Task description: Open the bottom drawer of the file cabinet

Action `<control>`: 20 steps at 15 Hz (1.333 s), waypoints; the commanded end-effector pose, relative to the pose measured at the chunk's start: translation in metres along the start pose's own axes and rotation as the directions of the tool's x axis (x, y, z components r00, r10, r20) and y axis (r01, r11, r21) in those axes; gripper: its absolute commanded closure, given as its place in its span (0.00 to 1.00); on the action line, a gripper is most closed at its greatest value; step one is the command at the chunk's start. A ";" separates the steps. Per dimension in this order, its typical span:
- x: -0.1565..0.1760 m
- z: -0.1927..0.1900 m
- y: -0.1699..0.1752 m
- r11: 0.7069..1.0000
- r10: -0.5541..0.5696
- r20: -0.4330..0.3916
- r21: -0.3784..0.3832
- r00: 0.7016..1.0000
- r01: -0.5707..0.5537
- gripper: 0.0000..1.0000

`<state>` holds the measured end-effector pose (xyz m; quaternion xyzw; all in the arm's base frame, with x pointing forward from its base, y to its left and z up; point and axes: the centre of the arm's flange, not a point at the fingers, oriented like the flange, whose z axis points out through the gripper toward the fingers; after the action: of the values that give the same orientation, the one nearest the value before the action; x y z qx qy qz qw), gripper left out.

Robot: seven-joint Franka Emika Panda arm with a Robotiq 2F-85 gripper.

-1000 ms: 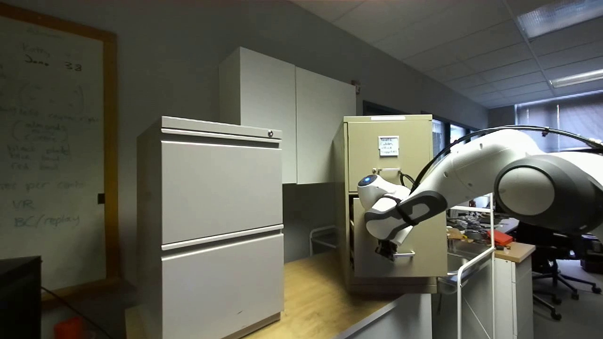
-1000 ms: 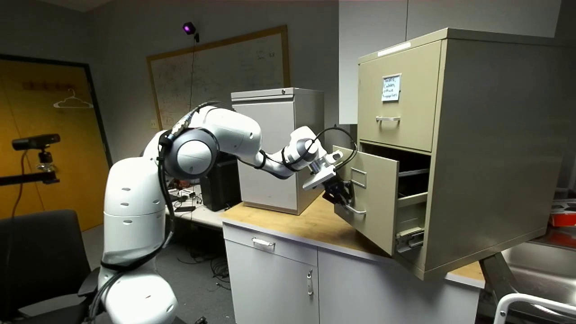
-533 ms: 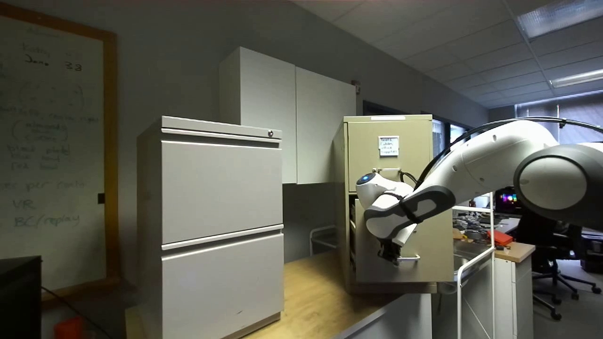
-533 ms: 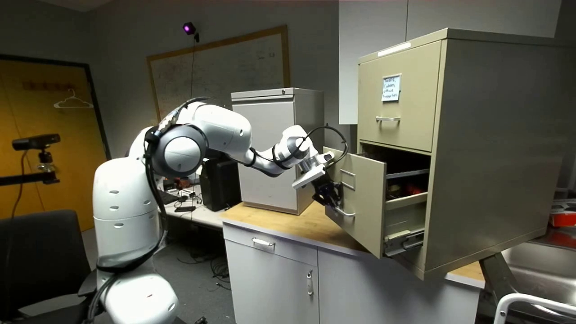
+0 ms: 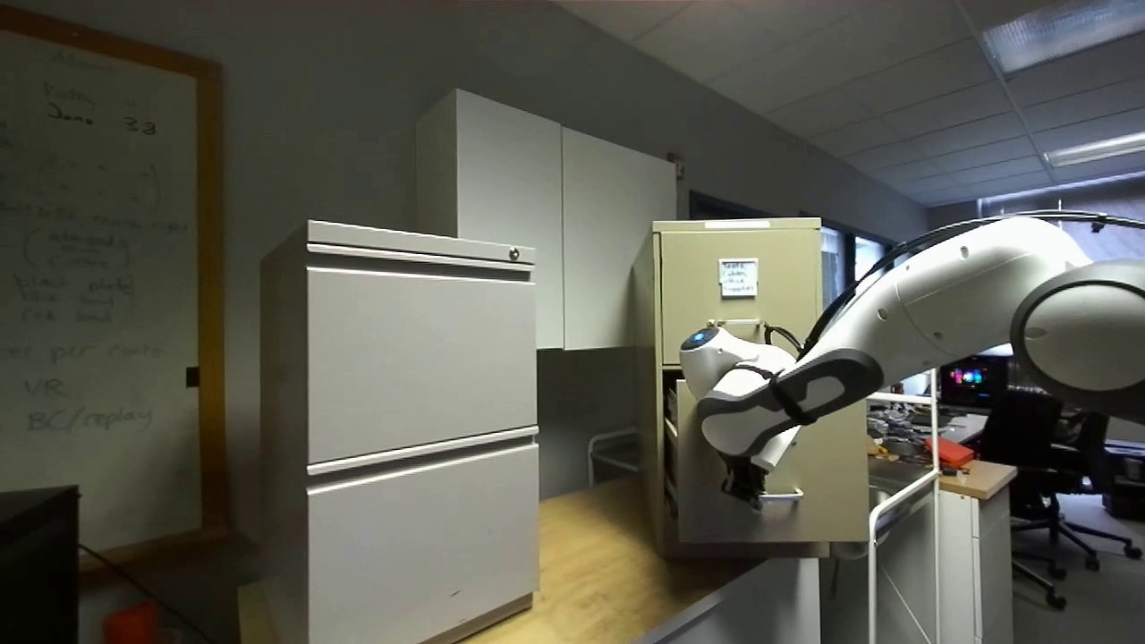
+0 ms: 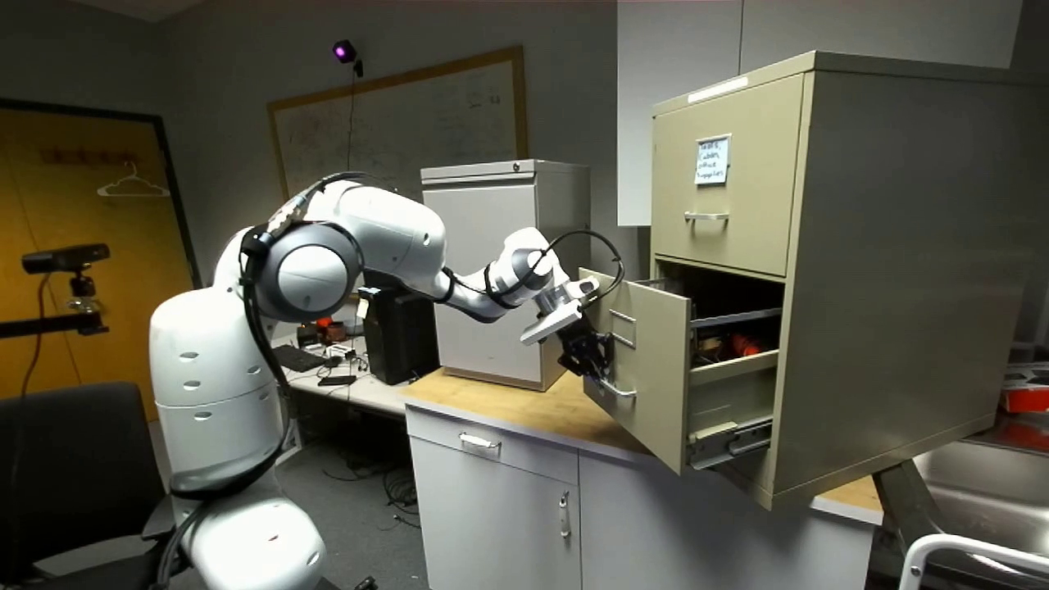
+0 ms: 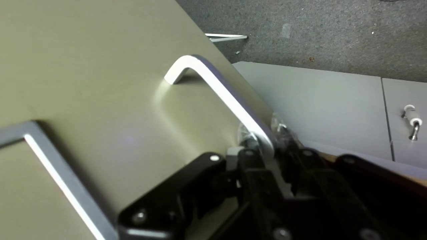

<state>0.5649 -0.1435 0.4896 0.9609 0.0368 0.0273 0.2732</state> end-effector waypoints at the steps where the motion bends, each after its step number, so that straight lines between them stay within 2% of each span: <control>1: -0.010 -0.009 -0.075 0.990 -0.062 0.047 0.130 0.997 0.055 0.95; 20: -0.034 -0.011 -0.097 0.991 -0.044 0.074 0.129 0.996 0.035 0.95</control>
<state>0.5331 -0.1202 0.4890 0.9614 0.0383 0.0272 0.2711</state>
